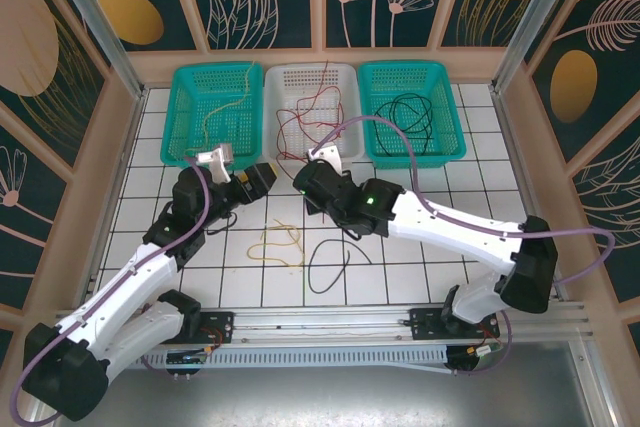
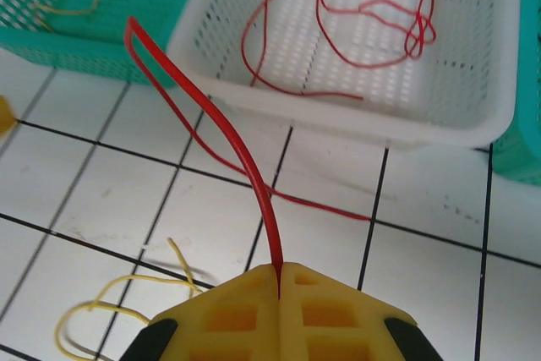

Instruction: Untangle the cables

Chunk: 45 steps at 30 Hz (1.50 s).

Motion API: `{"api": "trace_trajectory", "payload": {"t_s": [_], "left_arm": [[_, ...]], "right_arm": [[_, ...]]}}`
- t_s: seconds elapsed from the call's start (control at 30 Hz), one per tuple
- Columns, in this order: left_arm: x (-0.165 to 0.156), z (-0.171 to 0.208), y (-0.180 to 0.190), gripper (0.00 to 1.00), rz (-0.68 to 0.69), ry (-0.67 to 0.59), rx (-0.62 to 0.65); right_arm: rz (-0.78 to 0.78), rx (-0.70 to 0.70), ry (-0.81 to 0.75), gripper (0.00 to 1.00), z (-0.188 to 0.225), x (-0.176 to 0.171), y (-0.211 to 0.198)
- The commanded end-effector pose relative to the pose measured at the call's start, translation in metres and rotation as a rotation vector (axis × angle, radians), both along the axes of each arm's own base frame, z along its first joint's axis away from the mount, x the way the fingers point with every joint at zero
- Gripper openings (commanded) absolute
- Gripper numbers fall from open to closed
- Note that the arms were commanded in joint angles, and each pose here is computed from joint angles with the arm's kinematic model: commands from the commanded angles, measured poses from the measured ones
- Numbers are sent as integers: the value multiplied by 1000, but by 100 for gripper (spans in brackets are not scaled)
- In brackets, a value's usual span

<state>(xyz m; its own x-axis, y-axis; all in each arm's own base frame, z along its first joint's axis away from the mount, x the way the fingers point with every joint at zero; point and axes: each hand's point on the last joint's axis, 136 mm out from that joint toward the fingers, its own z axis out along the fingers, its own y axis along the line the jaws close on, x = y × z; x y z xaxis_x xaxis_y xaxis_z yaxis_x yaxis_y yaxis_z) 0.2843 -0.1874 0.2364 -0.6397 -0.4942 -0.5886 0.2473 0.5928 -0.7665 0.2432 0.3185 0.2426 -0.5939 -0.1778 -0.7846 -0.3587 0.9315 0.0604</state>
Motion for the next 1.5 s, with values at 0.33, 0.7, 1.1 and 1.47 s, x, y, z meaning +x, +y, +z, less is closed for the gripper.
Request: {"api": "trace_trajectory", "payload": {"t_s": [0.33, 0.7, 1.1, 1.47], "left_arm": [[7, 35, 0, 76, 7, -150, -28], [10, 40, -1, 67, 8, -160, -26], [-12, 104, -13, 72, -116, -393, -114], [-18, 139, -10, 76, -113, -548, -67]], "right_arm": [[85, 219, -187, 0, 116, -14, -5], [80, 303, -253, 0, 162, -9, -6], [144, 432, -265, 0, 198, -14, 6], [170, 504, -252, 0, 206, -24, 1]]}}
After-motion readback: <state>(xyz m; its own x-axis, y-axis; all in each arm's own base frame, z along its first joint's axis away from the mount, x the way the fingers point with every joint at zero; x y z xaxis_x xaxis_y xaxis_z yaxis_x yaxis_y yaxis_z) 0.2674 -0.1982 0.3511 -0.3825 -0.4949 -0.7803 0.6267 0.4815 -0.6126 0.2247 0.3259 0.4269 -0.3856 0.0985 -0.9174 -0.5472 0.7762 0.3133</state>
